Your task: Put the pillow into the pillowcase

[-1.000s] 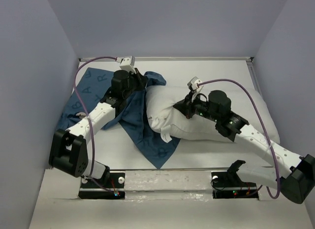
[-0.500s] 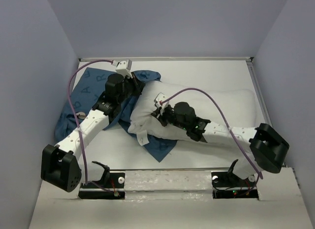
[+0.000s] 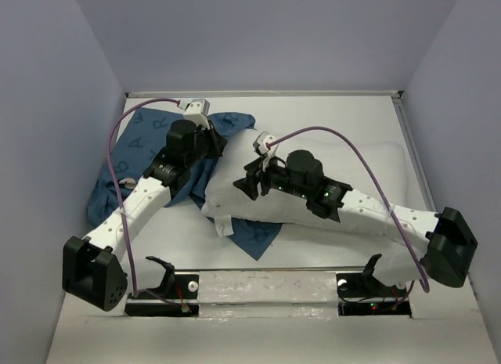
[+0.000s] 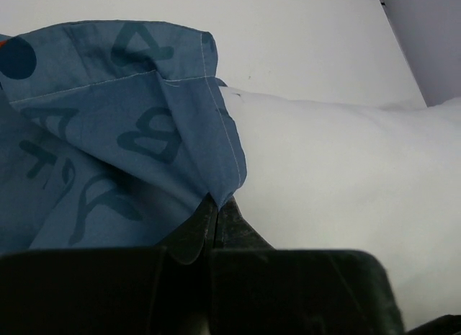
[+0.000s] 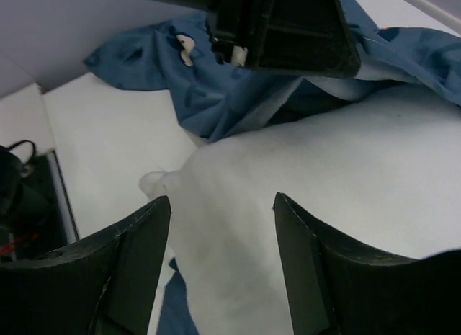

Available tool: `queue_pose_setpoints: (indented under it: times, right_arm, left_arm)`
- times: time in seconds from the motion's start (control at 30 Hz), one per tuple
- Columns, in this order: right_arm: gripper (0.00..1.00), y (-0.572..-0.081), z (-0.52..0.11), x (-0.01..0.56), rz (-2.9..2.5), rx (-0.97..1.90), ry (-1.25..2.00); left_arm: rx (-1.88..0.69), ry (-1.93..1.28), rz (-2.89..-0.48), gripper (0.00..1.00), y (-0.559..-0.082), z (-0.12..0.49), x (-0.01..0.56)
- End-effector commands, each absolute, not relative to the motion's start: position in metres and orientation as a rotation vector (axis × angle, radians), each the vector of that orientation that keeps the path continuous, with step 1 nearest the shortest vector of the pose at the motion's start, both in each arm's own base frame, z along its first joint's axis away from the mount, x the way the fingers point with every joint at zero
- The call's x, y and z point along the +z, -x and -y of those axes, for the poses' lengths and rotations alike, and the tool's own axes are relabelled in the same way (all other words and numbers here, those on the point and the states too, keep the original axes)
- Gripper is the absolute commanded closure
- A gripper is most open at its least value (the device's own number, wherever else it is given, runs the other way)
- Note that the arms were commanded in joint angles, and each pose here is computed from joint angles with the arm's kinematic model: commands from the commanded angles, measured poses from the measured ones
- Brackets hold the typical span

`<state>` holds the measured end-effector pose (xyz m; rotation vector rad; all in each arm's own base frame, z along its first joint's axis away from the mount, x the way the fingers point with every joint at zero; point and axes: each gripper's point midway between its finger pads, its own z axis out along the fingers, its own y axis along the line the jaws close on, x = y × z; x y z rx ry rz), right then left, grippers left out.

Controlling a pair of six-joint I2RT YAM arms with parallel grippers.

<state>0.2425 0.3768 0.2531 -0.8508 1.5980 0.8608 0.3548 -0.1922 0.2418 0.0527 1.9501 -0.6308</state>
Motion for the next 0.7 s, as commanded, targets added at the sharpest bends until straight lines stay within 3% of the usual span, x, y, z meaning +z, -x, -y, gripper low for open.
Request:
queue_pose_setpoints:
  times: [0.0, 0.27, 0.67]
  right_arm:
    - [0.36, -0.242, -0.409, 0.273, -1.597, 1.056, 0.771]
    - [0.29, -0.276, -0.45, 0.264, -1.595, 1.119, 0.633]
    - [0.39, -0.299, -0.474, 0.256, -1.556, 1.19, 0.502]
  left_arm:
    - [-0.701, -0.086, -1.848, 1.0, -0.345, 0.199, 0.278]
    - [-0.739, -0.086, -1.839, 1.0, -0.339, 0.201, 0.281]
    - [-0.723, -0.048, -1.823, 1.0, -0.333, 0.192, 0.285]
